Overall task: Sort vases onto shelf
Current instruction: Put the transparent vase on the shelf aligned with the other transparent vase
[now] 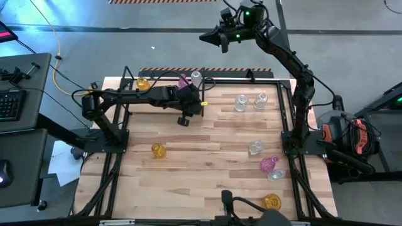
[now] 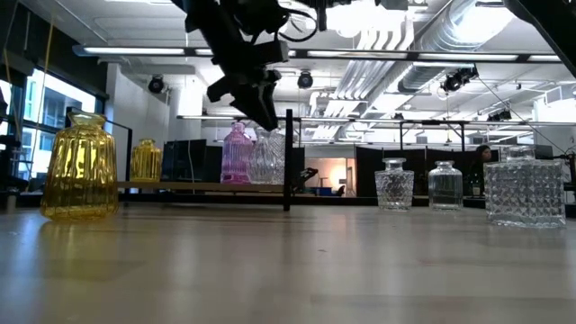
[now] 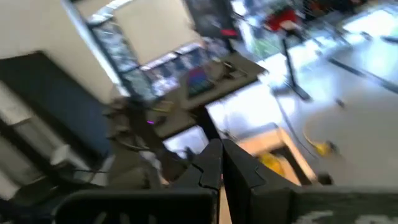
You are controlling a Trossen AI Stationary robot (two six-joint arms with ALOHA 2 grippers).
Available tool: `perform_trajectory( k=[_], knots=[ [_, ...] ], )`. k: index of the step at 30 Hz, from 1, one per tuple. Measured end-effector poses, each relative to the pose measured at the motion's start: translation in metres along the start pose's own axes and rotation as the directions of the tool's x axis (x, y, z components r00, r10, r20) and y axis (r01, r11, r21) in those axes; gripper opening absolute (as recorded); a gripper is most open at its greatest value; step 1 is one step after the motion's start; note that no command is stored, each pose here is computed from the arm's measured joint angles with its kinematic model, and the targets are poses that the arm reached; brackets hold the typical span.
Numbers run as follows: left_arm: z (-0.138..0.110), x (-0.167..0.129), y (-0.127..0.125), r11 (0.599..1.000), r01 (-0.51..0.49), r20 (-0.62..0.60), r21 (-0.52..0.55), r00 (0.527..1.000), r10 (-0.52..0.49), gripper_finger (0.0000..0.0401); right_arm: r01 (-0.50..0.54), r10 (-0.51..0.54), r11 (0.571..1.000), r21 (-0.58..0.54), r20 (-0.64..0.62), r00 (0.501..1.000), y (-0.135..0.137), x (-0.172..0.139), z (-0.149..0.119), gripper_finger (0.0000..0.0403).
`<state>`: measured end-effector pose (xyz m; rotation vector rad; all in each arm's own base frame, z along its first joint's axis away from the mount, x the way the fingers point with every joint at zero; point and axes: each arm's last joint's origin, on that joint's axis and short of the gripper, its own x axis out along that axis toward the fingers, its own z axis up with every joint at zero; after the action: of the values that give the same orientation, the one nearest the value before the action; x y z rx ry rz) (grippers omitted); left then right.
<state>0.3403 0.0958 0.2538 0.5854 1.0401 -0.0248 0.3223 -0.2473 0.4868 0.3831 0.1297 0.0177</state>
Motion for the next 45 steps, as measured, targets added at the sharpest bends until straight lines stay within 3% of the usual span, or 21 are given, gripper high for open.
perform_trajectory(
  k=[6, 12, 22, 31, 45],
  knots=[
    [-0.003, 0.000, -0.002, 0.997, 0.025, -0.022, 0.078, 0.999, -0.023, 0.0087, 0.172, -0.168, 0.982, 0.078, -0.057, 0.984, -0.007, -0.001, -0.010, 0.0000],
    [-0.003, 0.000, -0.002, 0.988, 0.034, -0.014, 0.152, 0.999, -0.032, 0.0087, 0.220, -0.216, 0.967, 0.129, -0.045, 0.975, -0.005, 0.002, -0.010, 0.0000],
    [-0.012, 0.017, 0.003, 0.983, 0.034, -0.085, 0.181, 0.996, -0.019, 0.0087, 0.239, -0.235, 0.961, 0.137, -0.045, 0.971, 0.005, 0.011, -0.013, 0.0000],
    [-0.021, 0.043, -0.006, 0.970, 0.138, -0.193, 0.199, 0.976, -0.099, 0.0087, 0.221, -0.216, 0.969, 0.111, -0.053, 0.975, 0.012, 0.016, -0.015, 0.0000],
    [-0.020, 0.047, 0.005, 0.968, 0.030, -0.187, 0.249, 0.982, 0.018, 0.0087, 0.220, -0.216, 0.971, 0.089, -0.053, 0.975, 0.012, 0.016, -0.015, 0.0000]
  ],
)
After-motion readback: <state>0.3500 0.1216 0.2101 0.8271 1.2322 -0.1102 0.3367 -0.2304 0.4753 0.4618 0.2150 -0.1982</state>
